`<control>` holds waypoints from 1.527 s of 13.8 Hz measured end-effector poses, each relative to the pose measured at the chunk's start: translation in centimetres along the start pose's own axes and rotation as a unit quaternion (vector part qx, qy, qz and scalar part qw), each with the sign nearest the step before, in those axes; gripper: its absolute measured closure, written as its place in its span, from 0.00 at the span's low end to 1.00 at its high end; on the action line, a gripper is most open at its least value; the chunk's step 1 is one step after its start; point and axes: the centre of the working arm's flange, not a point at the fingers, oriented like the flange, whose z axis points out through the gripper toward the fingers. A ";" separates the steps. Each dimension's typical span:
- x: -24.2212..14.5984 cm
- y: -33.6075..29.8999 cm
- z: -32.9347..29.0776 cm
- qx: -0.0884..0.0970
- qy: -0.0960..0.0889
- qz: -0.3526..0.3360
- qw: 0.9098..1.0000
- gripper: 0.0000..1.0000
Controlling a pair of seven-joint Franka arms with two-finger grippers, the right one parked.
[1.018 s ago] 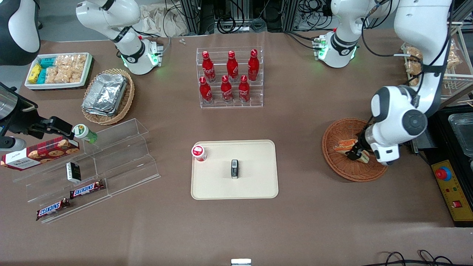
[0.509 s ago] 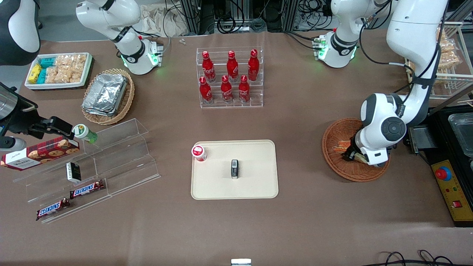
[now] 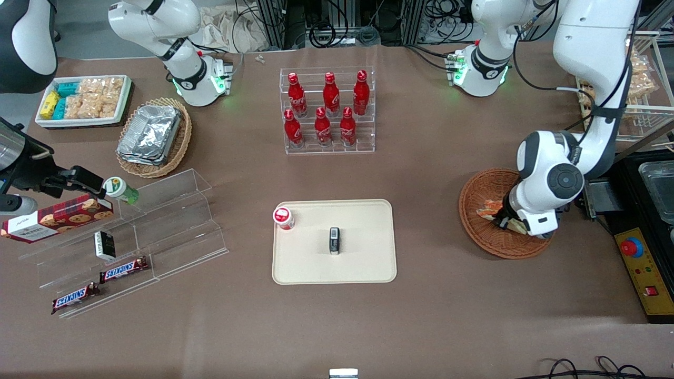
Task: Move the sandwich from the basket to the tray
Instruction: 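Lower the left gripper and close it on the wrapped sandwich, then lift the sandwich and carry it toward the white tray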
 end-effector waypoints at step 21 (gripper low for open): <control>-27.5 16.5 -7.6 -0.036 -0.015 0.459 0.888 0.80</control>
